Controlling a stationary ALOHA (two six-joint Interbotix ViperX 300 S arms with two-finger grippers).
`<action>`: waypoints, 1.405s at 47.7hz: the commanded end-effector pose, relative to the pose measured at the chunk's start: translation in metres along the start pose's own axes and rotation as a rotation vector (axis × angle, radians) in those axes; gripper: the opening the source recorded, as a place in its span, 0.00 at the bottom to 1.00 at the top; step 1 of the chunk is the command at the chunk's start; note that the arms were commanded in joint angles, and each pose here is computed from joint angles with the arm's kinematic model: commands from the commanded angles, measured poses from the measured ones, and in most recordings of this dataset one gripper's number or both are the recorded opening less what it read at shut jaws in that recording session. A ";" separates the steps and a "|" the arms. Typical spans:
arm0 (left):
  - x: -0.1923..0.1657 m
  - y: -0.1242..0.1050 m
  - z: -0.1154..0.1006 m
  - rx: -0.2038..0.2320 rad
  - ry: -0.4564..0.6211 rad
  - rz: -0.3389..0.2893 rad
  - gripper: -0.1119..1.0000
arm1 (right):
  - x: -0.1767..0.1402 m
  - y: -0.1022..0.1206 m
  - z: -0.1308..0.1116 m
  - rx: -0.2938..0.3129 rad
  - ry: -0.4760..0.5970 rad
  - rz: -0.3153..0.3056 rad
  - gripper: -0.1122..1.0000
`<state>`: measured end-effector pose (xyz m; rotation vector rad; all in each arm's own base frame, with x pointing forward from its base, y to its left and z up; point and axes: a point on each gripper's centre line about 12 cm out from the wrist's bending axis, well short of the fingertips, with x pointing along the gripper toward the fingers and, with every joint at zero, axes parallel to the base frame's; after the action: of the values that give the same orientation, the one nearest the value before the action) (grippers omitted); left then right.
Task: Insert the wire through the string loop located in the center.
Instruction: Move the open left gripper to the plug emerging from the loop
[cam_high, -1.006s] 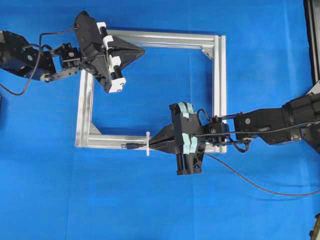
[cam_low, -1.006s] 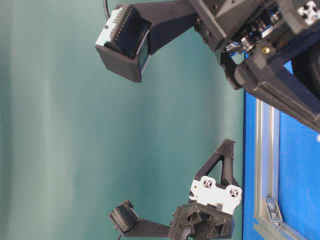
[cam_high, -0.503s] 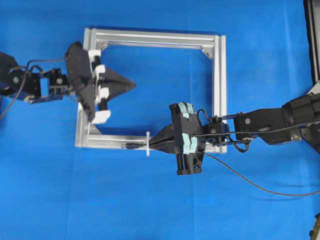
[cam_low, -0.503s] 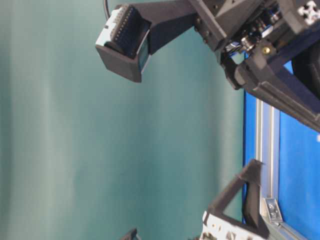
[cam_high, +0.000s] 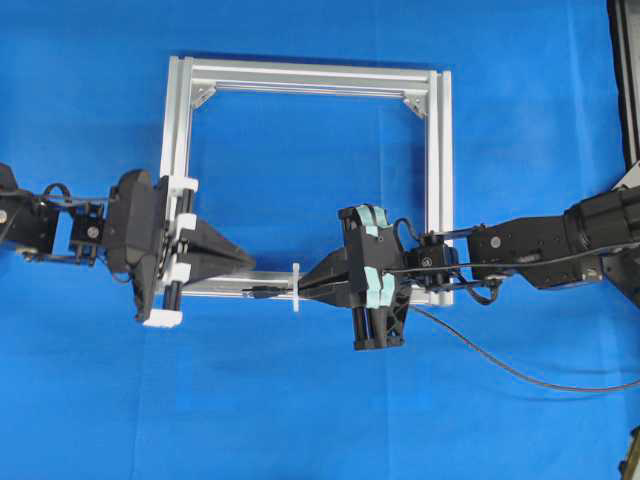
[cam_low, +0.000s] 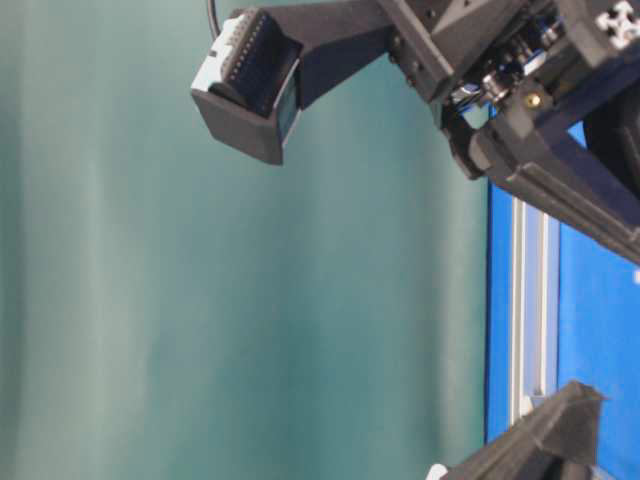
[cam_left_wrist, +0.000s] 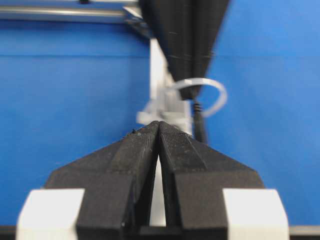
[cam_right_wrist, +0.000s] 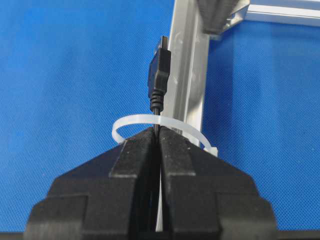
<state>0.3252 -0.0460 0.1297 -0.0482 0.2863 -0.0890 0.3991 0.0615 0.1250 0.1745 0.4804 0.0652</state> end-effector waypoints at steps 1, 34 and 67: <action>-0.001 -0.007 0.009 0.005 -0.031 -0.022 0.10 | -0.001 0.002 0.011 -0.001 -0.032 0.006 0.07; 0.000 -0.011 0.010 0.009 -0.035 -0.033 0.10 | -0.001 0.002 0.011 -0.001 -0.032 0.006 0.07; 0.005 -0.012 0.009 0.009 0.001 -0.036 0.91 | -0.002 0.002 0.010 -0.001 -0.030 0.006 0.07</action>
<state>0.3255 -0.0556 0.1280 -0.0432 0.3162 -0.1171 0.3991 0.0615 0.1250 0.1733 0.4803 0.0662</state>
